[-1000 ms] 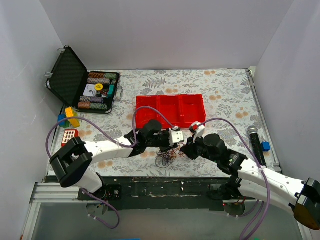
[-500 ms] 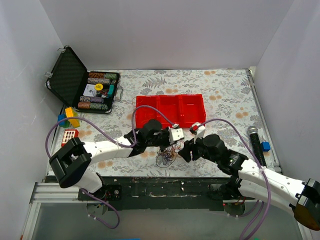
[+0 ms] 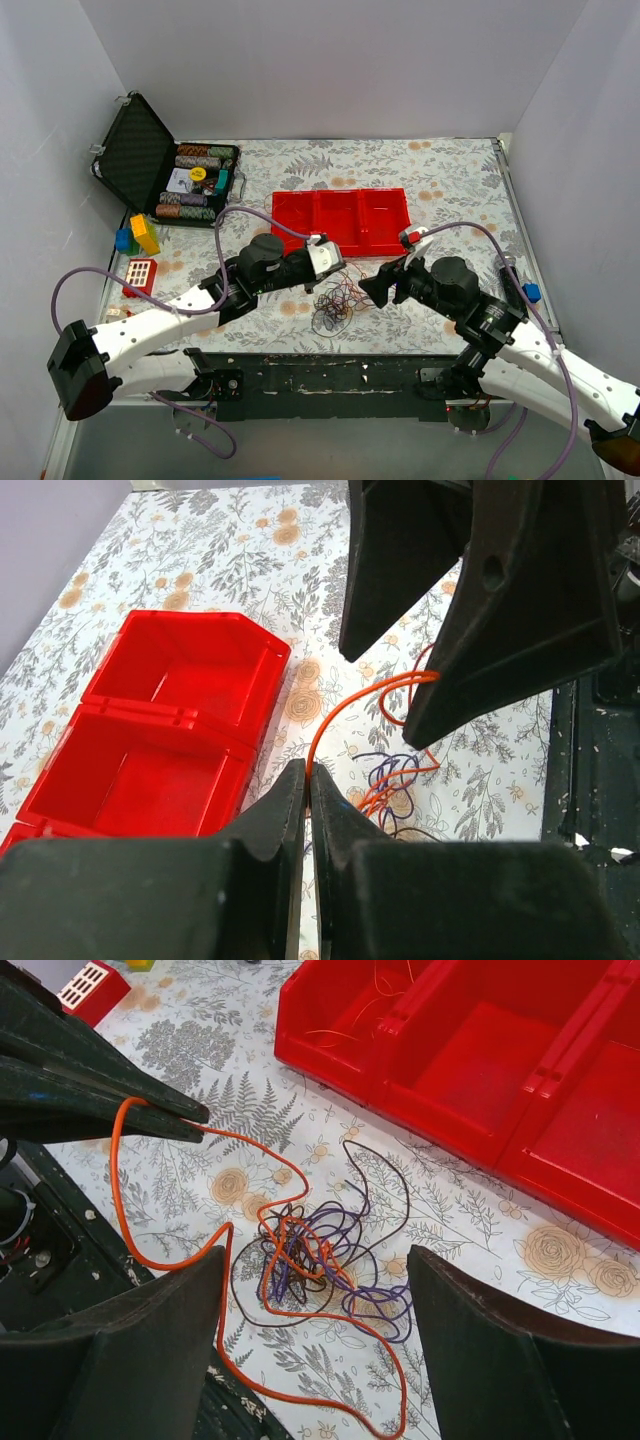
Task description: Untangle the cables
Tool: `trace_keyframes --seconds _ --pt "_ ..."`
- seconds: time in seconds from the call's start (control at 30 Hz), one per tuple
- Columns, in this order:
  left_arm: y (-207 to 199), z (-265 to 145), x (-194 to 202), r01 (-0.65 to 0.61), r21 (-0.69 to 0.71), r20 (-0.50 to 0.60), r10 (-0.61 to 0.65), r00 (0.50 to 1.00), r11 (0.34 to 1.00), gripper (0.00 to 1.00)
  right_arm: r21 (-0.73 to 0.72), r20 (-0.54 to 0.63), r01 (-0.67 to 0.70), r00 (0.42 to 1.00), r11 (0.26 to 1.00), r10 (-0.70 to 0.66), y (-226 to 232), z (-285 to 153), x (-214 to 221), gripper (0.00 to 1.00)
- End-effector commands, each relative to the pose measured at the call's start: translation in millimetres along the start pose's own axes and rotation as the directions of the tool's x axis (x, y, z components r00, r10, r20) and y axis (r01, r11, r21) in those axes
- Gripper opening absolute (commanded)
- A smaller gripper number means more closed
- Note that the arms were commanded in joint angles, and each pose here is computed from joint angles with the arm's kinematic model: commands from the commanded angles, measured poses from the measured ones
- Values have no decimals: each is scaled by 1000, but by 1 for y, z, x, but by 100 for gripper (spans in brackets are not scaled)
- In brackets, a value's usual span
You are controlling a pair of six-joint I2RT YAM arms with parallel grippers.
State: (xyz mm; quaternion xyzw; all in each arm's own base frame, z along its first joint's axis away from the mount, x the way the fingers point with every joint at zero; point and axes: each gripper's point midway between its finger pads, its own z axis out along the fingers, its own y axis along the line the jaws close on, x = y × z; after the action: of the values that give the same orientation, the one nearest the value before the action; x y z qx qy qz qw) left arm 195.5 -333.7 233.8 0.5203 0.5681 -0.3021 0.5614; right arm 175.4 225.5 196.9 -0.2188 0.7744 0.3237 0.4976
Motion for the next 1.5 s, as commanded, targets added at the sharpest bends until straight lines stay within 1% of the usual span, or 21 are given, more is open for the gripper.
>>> trace_keyframes --seconds 0.0,0.1,0.17,0.23,0.3,0.4,0.47,0.5,0.63,0.73,0.8,0.87,0.93,0.97,1.03,1.1,1.2,1.33,1.4,1.47 --pt "7 -11 -5 23 -41 -5 -23 1000 999 0 -5 65 38 997 999 -38 4 -14 -28 82" --pt "16 -13 -17 28 -93 33 -25 999 995 0 14 121 55 991 998 -57 -1 -24 -37 82" --pt "32 -14 -37 36 -162 96 -20 995 986 0 23 144 58 988 998 -61 -5 -26 -35 83" --pt "51 -18 -60 86 -253 168 -44 985 964 0 31 164 45 985 999 -49 -7 -28 -34 84" --pt "66 -20 -79 148 -309 221 -80 972 940 0 40 178 30 983 999 -37 -9 -30 -34 86" --pt "73 -19 -105 189 -306 271 -105 957 933 0 62 193 1 981 998 -13 -14 -33 -34 87" --pt "76 -17 -114 212 -301 291 -122 949 930 0 70 212 -12 977 998 -3 -15 -37 -38 88" --pt "82 -18 -116 234 -325 300 -135 944 916 0 74 225 -19 974 997 2 -15 -39 -42 89" --pt "75 -19 -135 247 -266 345 -147 927 932 0 53 263 -33 965 998 18 -12 -42 -47 92" --pt "74 -22 -150 243 -244 367 -143 919 939 0 1 254 -24 967 1000 23 -5 -35 -39 92" --pt "75 -25 -160 238 -238 386 -133 913 942 0 -33 239 -4 971 999 12 -2 -26 -25 93" --pt "74 -27 -168 235 -228 401 -128 907 945 0 -46 198 6 980 999 3 -6 -11 5 94" --pt "76 -30 -178 227 -228 420 -115 900 947 0 -115 171 -8 985 993 27 3 -2 20 95" --pt "77 -32 -182 222 -232 425 -107 899 947 0 -144 184 -18 982 989 45 7 2 20 95" --pt "82 -35 -192 219 -249 441 -91 893 943 0 -146 184 -29 981 989 56 8 9 19 95" --pt "87 -41 -206 211 -267 473 -63 879 940 0 -118 174 -26 984 993 46 4 18 19 95" --pt "92 -48 -226 181 -283 510 -12 860 942 0 -142 188 0 982 990 27 9 26 14 95" --pt "98 -59 -253 149 -309 547 47 836 939 0 -176 172 11 985 984 20 16 35 15 95" --pt "99 -63 -263 142 -309 559 59 827 940 0 -193 198 19 980 981 20 20 36 9 95" --pt "99 -66 -269 138 -305 566 63 822 942 0 -170 235 15 972 985 26 16 39 0 95"
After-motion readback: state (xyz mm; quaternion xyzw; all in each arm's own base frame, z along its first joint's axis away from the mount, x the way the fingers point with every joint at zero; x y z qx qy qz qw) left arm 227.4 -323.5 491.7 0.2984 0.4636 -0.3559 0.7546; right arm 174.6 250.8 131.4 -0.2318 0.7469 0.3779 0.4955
